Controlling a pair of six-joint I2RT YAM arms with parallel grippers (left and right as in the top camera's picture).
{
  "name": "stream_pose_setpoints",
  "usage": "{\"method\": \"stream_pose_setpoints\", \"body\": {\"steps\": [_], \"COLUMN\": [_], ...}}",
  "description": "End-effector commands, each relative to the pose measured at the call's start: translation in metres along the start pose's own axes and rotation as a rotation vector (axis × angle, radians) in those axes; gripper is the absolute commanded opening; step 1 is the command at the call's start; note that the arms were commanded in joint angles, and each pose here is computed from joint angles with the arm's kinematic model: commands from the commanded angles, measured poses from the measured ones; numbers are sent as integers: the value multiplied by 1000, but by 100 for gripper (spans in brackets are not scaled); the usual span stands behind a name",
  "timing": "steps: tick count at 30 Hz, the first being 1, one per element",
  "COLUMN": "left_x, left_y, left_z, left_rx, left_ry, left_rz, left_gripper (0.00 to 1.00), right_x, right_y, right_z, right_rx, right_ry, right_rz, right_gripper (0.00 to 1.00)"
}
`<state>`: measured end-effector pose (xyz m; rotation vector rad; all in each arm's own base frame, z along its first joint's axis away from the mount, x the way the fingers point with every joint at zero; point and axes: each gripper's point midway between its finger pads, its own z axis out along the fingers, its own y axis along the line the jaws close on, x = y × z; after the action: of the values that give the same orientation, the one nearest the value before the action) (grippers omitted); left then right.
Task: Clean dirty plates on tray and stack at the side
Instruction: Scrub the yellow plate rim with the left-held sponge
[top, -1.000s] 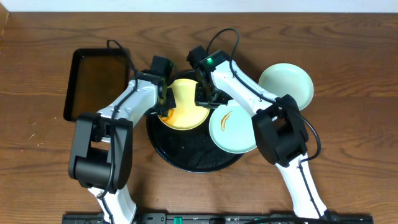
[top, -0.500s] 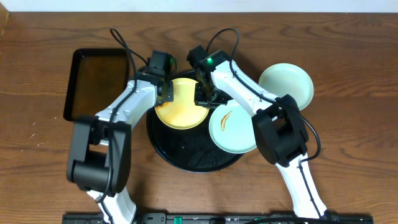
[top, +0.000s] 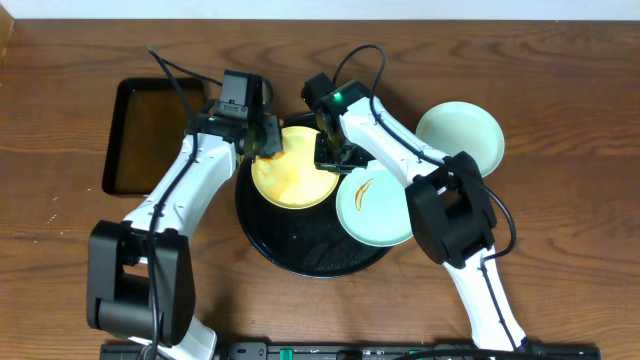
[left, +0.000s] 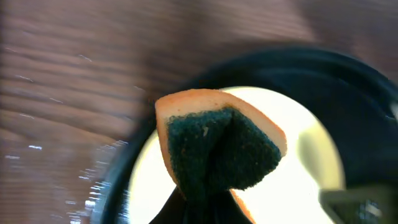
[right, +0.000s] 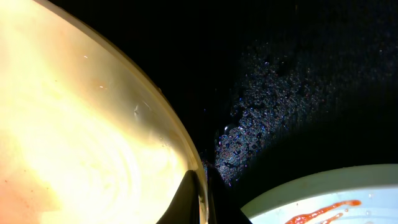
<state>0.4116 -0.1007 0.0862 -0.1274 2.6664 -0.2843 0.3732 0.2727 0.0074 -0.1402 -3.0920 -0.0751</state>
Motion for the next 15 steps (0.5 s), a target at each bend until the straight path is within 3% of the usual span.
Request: {"method": "stream_pose_setpoints", "body": {"steps": [1,15], "left_x": [23,72], "left_y": [-15,6], "left_z": [10,73], "left_rx": [92,16], "left_ry": [91,280], "left_rz": [-102,-182], "left_gripper": [7,8], "right_x": [-8,-8], "right_y": [-22,-23], "right_z": [14,14], "right_rx": [101,101], "right_ry": [-22,-22], "right_rz": [18,18], "right_gripper": [1,2]}}
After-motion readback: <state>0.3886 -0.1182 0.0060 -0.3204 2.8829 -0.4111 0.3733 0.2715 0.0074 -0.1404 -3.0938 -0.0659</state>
